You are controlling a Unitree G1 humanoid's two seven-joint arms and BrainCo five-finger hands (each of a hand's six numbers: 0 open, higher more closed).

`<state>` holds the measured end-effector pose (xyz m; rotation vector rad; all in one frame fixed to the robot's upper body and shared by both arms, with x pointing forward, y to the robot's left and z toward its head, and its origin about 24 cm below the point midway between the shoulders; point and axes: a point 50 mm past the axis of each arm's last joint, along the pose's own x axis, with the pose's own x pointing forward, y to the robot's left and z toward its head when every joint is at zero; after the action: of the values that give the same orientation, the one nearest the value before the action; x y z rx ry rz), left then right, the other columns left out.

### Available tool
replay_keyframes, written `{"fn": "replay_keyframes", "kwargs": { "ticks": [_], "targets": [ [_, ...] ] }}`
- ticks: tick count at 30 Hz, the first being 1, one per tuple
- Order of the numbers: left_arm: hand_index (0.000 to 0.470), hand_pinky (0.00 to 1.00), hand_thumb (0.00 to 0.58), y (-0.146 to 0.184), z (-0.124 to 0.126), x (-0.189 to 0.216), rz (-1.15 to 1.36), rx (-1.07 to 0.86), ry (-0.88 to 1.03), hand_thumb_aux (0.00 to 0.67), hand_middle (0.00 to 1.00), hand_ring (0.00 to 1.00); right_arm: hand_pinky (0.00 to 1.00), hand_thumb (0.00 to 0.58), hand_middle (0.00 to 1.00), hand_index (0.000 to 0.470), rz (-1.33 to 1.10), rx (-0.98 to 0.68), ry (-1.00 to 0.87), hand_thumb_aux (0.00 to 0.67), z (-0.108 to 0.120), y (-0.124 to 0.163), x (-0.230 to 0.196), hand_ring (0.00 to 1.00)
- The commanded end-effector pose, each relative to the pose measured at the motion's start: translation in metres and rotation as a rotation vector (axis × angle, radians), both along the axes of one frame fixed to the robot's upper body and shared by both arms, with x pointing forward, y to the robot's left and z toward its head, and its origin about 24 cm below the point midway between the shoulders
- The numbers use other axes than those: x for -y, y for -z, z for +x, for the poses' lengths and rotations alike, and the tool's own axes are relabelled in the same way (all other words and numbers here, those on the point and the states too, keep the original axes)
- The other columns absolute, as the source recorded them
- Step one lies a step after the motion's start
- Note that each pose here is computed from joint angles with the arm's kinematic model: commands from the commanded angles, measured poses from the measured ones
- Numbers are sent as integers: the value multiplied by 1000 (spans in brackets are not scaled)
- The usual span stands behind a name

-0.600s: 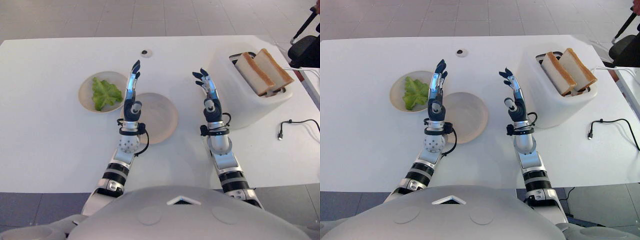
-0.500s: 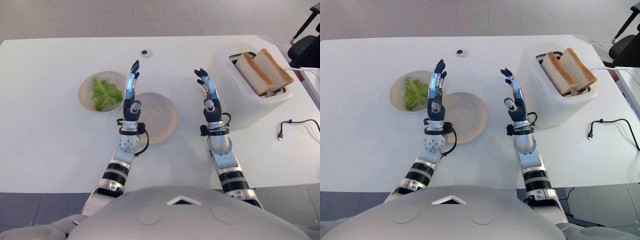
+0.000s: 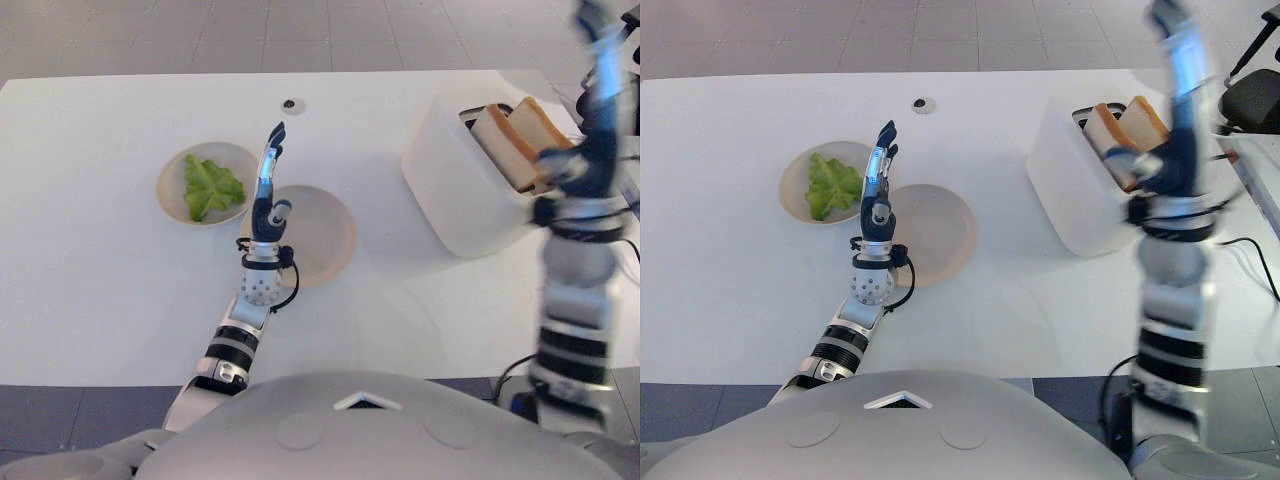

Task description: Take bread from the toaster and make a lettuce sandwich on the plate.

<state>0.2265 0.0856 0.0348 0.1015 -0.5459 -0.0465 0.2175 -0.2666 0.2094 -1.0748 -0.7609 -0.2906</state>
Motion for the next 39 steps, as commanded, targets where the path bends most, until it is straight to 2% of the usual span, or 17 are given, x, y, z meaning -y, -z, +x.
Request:
{"fn": "replay_keyframes", "kwargs": {
  "ticks": [1,4,8,13,14,15,16,17,21,25,27,29,31,34,36,39],
  "targets": [
    [0,0,0,26,-14,5,28,-142,24,0,0,0,0,0,0,0,-32,-292,316,0,5,28,63,0],
    [0,0,0,27,-15,6,37,-157,38,0,0,0,0,0,0,0,-38,-419,388,0,2,52,74,0],
    [0,0,0,27,-16,7,41,-165,45,0,0,0,0,0,0,0,-55,-534,390,0,1,78,71,0],
    [0,0,0,27,-18,7,46,-162,51,0,0,0,0,0,0,0,-102,-600,372,0,-1,90,64,0],
    [0,0,0,27,-18,6,47,-161,51,0,0,0,75,297,75,142,-117,-600,357,202,0,90,61,75],
    [0,0,0,26,-18,6,48,-160,51,0,0,0,298,539,298,345,-132,-594,344,491,1,88,57,298],
    [0,0,0,26,-18,6,49,-159,52,0,0,0,863,580,863,470,-141,-581,336,670,2,85,55,863],
    [0,0,0,26,-19,6,50,-158,53,0,0,0,1000,580,1000,470,-143,-569,333,670,2,83,53,1000],
    [0,0,0,25,-19,5,52,-152,52,0,0,0,1000,580,1000,470,-129,-437,355,670,0,64,52,1000],
    [0,0,0,24,-19,3,50,-145,41,0,0,0,1000,580,1000,470,-106,-104,362,670,-7,26,43,1000],
    [0,0,0,23,-18,0,50,-140,33,0,0,0,1000,580,1000,470,-97,84,323,670,-15,7,32,1000],
    [0,0,0,20,-17,-5,49,-118,12,0,0,0,1000,580,1000,470,-36,214,150,670,-22,-5,7,1000],
    [0,0,0,9,-18,-18,88,-32,-70,0,0,0,1000,580,1000,470,195,96,-221,670,-19,5,-32,1000],
    [0,0,0,-18,-23,-37,134,132,-228,0,0,0,1000,580,1000,470,393,-235,-644,670,-9,39,-90,1000],
    [0,0,0,-32,-26,-52,183,207,-338,0,0,0,1000,580,1000,470,431,-438,-780,670,0,66,-123,1000],
    [0,0,0,-42,-29,-81,268,235,-494,0,0,0,1000,580,1000,470,430,-653,-848,670,10,106,-157,1000]
  ]
}}
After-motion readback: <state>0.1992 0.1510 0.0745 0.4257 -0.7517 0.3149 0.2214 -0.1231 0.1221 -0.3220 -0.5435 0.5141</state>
